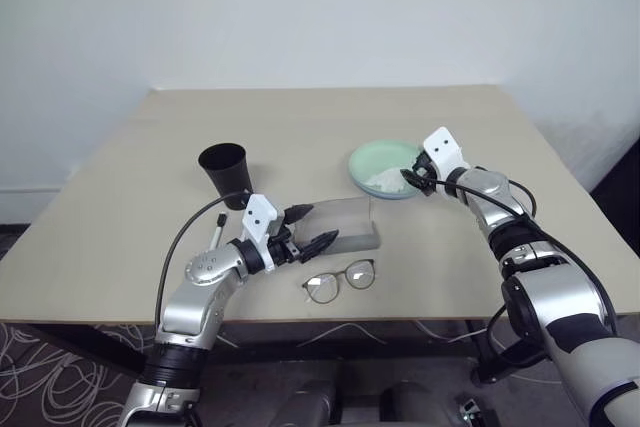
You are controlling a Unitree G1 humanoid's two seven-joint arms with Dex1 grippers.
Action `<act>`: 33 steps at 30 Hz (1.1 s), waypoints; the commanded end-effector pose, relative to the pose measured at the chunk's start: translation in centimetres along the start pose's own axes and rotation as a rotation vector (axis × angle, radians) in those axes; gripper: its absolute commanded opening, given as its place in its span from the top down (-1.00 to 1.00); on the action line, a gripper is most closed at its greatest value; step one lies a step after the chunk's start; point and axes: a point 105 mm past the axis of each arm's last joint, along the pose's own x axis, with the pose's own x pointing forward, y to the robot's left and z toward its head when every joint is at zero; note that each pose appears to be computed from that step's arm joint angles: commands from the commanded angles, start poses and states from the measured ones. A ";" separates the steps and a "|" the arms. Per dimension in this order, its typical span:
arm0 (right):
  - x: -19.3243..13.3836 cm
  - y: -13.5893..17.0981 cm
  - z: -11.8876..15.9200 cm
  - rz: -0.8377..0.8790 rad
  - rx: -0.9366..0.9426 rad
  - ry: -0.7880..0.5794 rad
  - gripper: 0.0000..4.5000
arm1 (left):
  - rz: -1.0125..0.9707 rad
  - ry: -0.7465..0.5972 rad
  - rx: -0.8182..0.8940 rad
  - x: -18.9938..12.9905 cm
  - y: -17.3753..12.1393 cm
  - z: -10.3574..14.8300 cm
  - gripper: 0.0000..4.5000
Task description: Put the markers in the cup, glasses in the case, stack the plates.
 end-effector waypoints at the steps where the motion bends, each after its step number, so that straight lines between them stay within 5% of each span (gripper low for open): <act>1: -1.4 -0.5 2.6 0.050 -0.029 -0.150 -0.36 | -0.014 -0.023 0.054 -0.2 0.4 1.7 -0.84; 6: -5.4 2.4 1.5 0.282 -0.059 -0.242 -0.36 | -0.088 0.050 0.057 -0.2 0.6 1.4 -0.84; 15: -9.9 5.5 -1.4 0.475 0.035 -0.197 -0.36 | -0.308 0.203 0.028 0.1 -0.5 1.2 -0.84; 33: -10.6 8.2 -1.6 0.529 0.035 -0.227 -0.36 | -0.607 0.538 0.127 1.1 -2.4 -1.3 -0.84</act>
